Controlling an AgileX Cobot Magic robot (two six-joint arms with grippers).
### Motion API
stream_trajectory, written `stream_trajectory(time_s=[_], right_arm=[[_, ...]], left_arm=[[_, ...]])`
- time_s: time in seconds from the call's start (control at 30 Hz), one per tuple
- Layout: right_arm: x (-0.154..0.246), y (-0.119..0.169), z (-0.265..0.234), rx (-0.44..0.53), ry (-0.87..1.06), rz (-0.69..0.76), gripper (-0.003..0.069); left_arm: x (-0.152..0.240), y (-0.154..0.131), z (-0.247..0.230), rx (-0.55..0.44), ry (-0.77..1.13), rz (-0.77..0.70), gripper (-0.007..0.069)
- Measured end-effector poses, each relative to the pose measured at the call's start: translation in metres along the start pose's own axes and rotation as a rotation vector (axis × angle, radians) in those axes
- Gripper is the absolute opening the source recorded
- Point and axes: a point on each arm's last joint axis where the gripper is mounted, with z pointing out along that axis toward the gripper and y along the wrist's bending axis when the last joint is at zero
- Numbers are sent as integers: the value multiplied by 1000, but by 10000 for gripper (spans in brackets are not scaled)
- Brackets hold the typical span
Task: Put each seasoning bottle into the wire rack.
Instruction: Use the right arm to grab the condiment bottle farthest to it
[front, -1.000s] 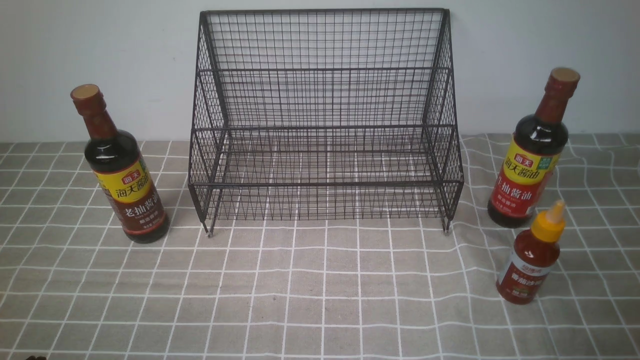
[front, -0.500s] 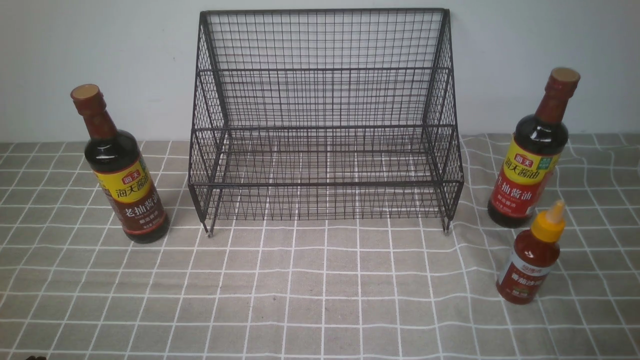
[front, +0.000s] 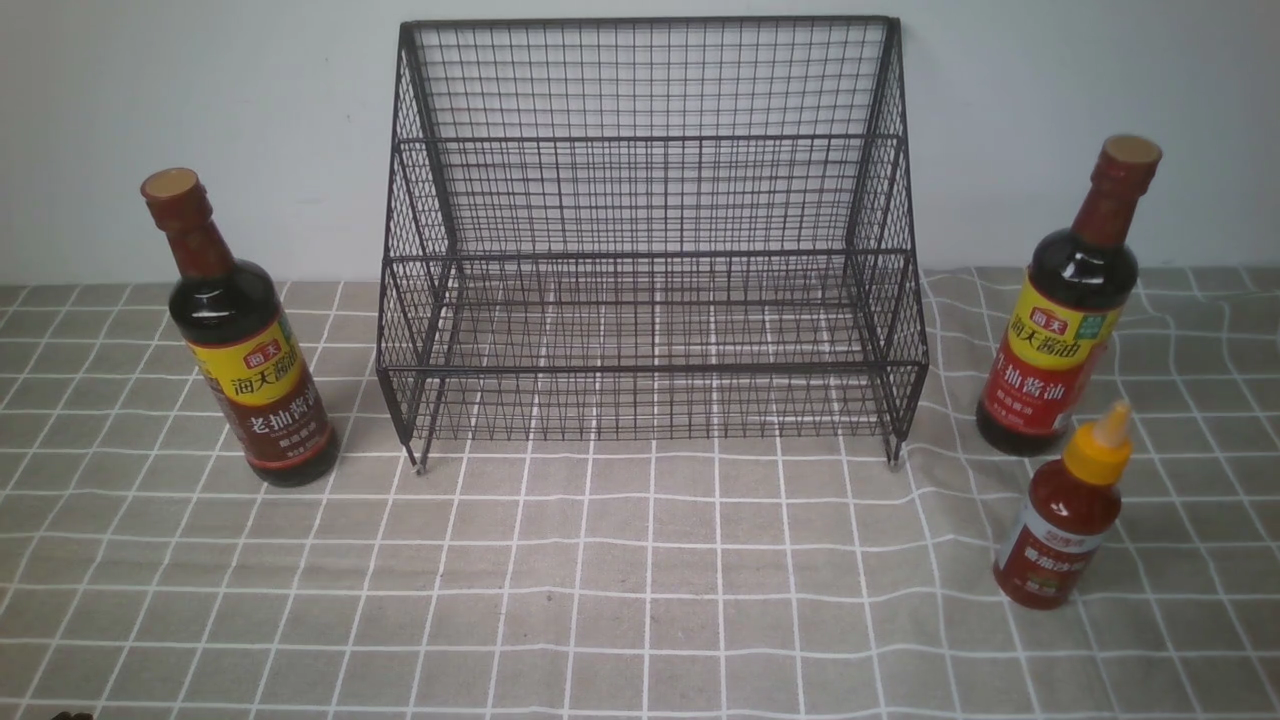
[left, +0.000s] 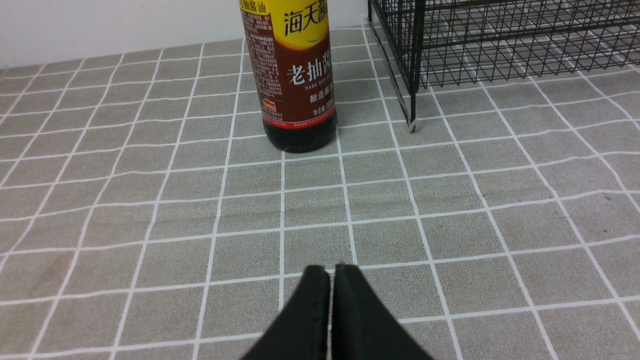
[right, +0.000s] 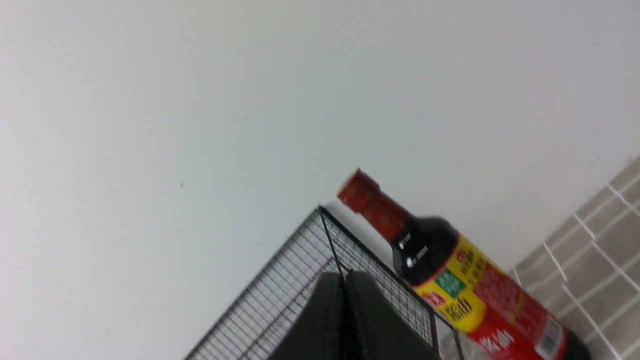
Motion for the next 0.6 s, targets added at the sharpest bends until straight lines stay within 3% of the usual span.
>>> stream_trajectory(time_s=[0.13,0.27,0.3,0.33,0.43,0.6], right_arm=[[-7,11,1,-38,-13,-80,-13],[-37,61,15,-96,67,-409,-13],[-37,60,16,-92,74,-425,-13],[-45,74,30,-64,143,-558,-13],[-55,90,60,16,274,-721,-13],[-58,102,116,161,499,-767,1]], left_arm=[[0,0,0,0,0,0,-7],[0,0,0,0,0,0,-7],[0,0,0,0,0,0,-7],[0,0,0,0,0,0,-7],[0,0,0,0,0,0,-7],[0,0,0,0,0,0,-7]])
